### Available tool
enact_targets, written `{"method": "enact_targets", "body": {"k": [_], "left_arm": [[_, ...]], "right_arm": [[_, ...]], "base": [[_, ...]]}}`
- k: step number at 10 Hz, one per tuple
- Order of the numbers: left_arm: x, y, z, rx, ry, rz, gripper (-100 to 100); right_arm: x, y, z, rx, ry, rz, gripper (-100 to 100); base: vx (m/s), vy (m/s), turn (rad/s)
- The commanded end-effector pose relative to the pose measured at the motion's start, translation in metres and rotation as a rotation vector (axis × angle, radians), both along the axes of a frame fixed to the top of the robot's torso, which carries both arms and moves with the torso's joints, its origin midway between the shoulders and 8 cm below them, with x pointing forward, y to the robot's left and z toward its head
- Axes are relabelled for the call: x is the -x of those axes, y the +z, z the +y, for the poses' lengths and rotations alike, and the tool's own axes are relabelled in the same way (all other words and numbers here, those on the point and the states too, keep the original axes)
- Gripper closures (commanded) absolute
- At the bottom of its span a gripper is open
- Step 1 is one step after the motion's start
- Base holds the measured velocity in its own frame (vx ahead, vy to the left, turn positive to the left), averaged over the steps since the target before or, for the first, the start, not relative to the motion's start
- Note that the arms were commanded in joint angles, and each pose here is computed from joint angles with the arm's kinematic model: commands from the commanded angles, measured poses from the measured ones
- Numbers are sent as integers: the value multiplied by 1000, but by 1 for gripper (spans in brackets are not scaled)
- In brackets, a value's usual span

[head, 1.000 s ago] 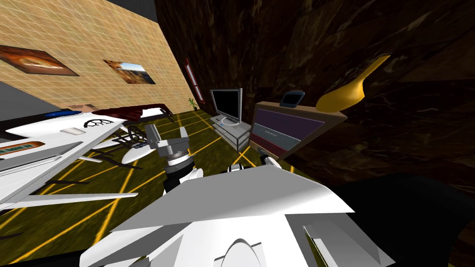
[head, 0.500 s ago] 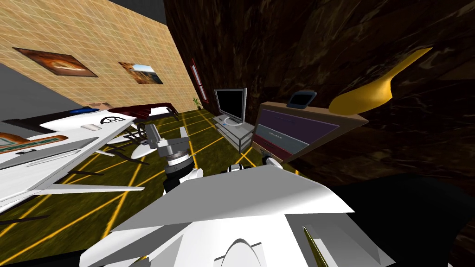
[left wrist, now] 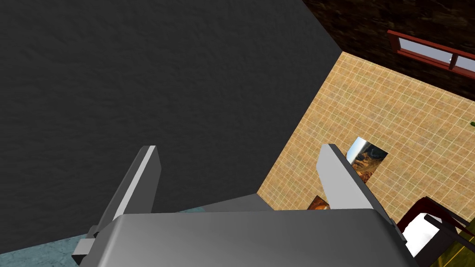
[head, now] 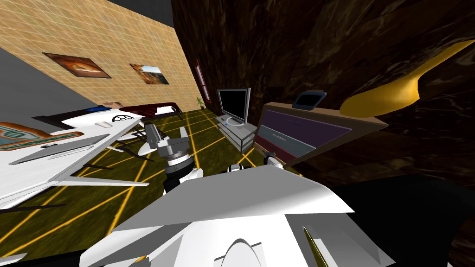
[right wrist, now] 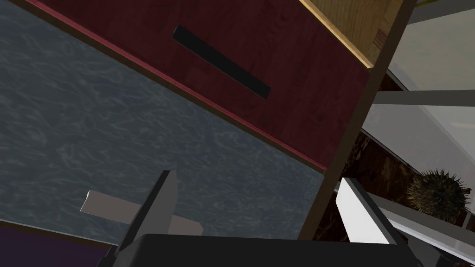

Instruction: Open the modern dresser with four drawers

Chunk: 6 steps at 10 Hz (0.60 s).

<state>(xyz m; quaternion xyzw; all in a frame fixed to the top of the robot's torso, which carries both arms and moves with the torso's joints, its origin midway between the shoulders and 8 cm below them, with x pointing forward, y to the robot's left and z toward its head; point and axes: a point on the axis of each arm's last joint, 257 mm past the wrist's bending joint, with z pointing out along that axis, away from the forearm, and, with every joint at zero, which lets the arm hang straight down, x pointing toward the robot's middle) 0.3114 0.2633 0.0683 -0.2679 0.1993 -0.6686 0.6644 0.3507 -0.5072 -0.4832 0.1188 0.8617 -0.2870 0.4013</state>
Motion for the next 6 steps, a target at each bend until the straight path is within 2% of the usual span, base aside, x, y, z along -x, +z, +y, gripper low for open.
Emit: {"method": "enact_targets", "body": {"k": [1, 2, 3, 4, 5, 6], "left_arm": [[0, 0, 0, 0, 0, 0, 0], [0, 0, 0, 0, 0, 0, 0], [0, 0, 0, 0, 0, 0, 0], [0, 0, 0, 0, 0, 0, 0], [0, 0, 0, 0, 0, 0, 0], [0, 0, 0, 0, 0, 0, 0]], "right_arm": [[11, 1, -24, 95, -12, 63, -100], [13, 8, -42, 171, -16, 97, -100], [17, 5, -44, 173, -20, 109, -100], [21, 13, -62, 246, -25, 145, -100], [23, 11, -63, 247, -27, 151, -100], [22, 22, -78, 316, -30, 175, -100]], "base": [[40, -2, 67], [41, 0, 117], [40, -9, 65], [48, -11, 115], [37, -9, 69], [36, -8, 124]]}}
